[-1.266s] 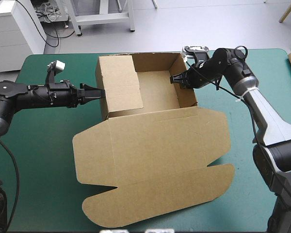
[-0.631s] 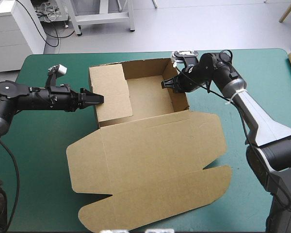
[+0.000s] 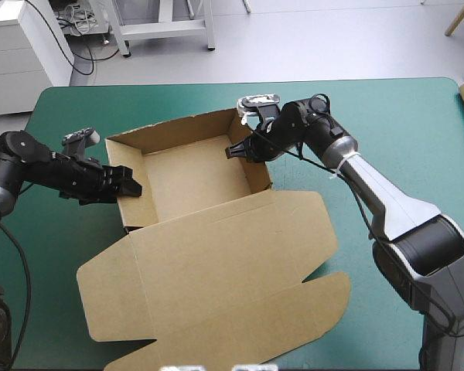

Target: Fold the box

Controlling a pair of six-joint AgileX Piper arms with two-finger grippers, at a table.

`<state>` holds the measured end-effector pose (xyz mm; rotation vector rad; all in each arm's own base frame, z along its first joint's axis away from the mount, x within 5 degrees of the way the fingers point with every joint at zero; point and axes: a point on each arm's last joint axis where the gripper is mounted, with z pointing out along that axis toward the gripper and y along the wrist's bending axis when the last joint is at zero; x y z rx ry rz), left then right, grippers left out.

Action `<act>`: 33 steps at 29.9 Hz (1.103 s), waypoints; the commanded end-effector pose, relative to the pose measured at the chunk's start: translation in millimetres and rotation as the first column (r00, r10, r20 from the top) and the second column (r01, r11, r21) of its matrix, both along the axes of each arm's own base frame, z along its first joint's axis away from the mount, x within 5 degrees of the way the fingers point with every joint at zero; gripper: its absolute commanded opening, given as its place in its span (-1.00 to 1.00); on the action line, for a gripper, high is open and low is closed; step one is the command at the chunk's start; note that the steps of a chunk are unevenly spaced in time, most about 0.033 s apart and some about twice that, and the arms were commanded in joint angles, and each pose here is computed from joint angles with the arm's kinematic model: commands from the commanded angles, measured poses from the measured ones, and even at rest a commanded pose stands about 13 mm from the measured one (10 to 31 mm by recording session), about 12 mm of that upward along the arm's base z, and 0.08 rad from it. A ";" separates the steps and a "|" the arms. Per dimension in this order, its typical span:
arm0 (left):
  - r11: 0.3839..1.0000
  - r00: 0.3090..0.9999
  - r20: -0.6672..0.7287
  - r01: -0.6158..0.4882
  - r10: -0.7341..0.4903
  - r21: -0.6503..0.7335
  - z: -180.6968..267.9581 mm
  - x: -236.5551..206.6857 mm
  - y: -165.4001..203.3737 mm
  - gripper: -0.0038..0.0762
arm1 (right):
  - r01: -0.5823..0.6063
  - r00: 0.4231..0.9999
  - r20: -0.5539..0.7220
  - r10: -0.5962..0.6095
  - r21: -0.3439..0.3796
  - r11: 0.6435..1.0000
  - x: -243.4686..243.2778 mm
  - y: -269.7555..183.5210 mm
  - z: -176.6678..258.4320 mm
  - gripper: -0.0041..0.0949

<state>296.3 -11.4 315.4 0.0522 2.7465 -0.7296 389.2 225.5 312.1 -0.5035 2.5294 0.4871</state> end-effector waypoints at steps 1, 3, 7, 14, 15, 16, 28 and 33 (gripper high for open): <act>0.996 0.998 0.011 -0.056 0.055 0.067 13.5 -6.0 -5.9 0.05 | 0.004 0.997 0.078 -0.011 0.102 0.995 -12.2 9.1 34.0 -0.96; 0.989 0.998 0.003 -0.064 0.064 0.135 10.8 -5.9 -12.3 -0.05 | -0.009 0.997 0.075 0.001 0.100 0.995 -14.3 14.5 32.2 -0.96; 0.967 0.995 0.028 -0.100 0.096 0.233 8.4 -3.9 -25.0 -0.23 | -0.012 0.998 0.066 0.005 0.101 0.995 -16.9 18.9 31.1 -0.96; 0.913 0.976 0.025 -0.210 0.214 0.349 5.8 -5.1 -29.0 -0.86 | 0.010 0.999 0.035 -0.014 0.105 0.994 -18.2 18.7 30.0 -0.96; 0.896 0.974 0.030 -0.220 0.226 0.386 5.4 -5.8 -28.8 -0.92 | 0.012 0.999 0.031 -0.015 0.107 0.994 -18.5 18.7 29.9 -0.96; 0.879 0.971 0.041 -0.232 0.237 0.416 5.4 -6.1 -29.4 -0.92 | 0.011 1.000 0.026 -0.014 0.106 0.994 -18.9 18.7 29.7 -0.96; 0.879 0.977 0.132 -0.211 0.171 0.428 14.4 6.5 -51.8 -0.92 | 0.045 0.999 0.007 -0.045 -0.034 0.998 -24.4 3.5 31.7 -0.96; 0.891 0.983 0.141 -0.169 0.120 0.421 29.4 28.1 -64.2 -0.92 | 0.083 0.997 0.010 -0.082 -0.150 0.985 -27.2 -13.0 35.9 -0.96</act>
